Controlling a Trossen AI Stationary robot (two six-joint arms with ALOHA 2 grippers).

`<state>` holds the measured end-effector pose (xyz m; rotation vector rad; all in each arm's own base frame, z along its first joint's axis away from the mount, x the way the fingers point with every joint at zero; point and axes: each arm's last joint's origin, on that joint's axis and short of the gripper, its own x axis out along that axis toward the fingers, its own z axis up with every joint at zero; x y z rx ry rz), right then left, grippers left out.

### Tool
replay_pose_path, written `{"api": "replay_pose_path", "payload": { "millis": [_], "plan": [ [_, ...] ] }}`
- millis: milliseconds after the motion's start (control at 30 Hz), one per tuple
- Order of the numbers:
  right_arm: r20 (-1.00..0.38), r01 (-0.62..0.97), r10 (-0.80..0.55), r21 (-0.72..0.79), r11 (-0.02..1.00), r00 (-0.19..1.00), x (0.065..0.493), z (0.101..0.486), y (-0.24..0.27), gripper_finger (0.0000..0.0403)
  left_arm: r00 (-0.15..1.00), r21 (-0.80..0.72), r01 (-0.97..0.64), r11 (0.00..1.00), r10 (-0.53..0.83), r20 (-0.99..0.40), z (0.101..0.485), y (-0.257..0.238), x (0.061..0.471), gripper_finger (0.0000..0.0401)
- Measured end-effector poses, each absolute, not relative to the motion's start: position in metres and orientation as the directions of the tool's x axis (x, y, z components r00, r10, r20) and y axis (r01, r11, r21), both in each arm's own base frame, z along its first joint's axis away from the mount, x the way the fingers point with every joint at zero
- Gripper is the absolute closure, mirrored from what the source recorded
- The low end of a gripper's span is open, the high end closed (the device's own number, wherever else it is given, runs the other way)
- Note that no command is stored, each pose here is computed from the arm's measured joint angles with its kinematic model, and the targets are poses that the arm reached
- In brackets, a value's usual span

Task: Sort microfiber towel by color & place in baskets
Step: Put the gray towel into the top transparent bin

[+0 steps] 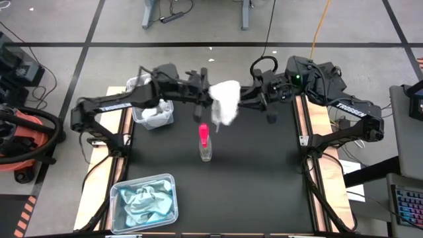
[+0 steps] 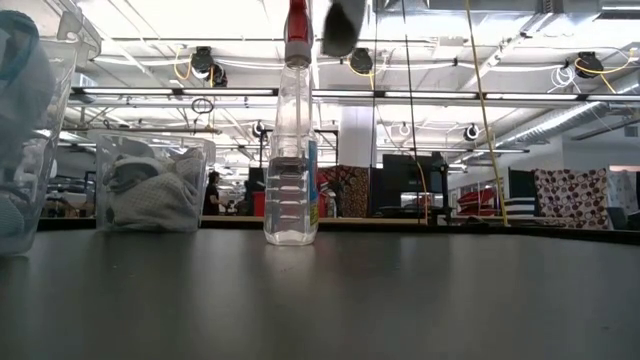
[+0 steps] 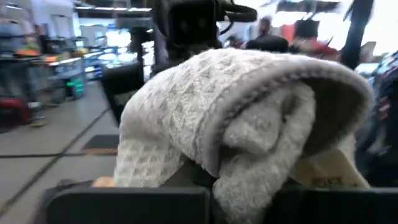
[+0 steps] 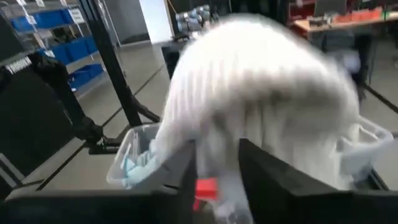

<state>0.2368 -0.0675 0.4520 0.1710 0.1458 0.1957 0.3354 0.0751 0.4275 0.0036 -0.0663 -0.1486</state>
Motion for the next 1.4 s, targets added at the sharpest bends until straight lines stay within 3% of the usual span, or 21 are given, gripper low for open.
{"api": "replay_pose_path", "payload": {
  "millis": [233,433,633,900,1067,1400],
  "plan": [
    [-0.213,-0.072,0.104,0.155,0.985,0.971,0.223,0.448,-0.066,0.0194,0.989,0.125,0.003,0.992,0.016,-0.148,0.447,0.073,0.297,0.0382],
    [-0.261,-0.045,0.084,0.153,0.987,0.962,0.211,0.447,-0.062,0.0147,0.924,0.198,-0.165,0.966,0.221,-0.311,0.462,0.073,0.251,0.0382],
    [-0.303,-0.036,0.088,0.173,0.984,0.949,0.202,0.445,-0.059,0.0145,0.758,0.243,-0.349,0.905,0.425,-0.495,0.456,0.079,0.205,0.0382],
    [-0.316,-0.034,0.098,0.201,0.979,0.944,0.197,0.445,-0.057,0.0157,0.568,0.251,-0.509,0.824,0.54,-0.622,0.442,0.089,0.166,0.0382],
    [-0.316,-0.047,0.111,0.204,0.978,0.942,0.197,0.445,-0.054,0.0161,0.493,0.245,-0.575,0.781,0.569,-0.658,0.426,0.1,0.157,0.0382],
    [-0.349,-0.095,0.171,0.224,0.97,0.921,0.199,0.442,-0.042,0.0161,0.334,0.228,-0.67,0.707,0.561,-0.758,0.356,0.129,0.15,0.0382]
  ]
}}
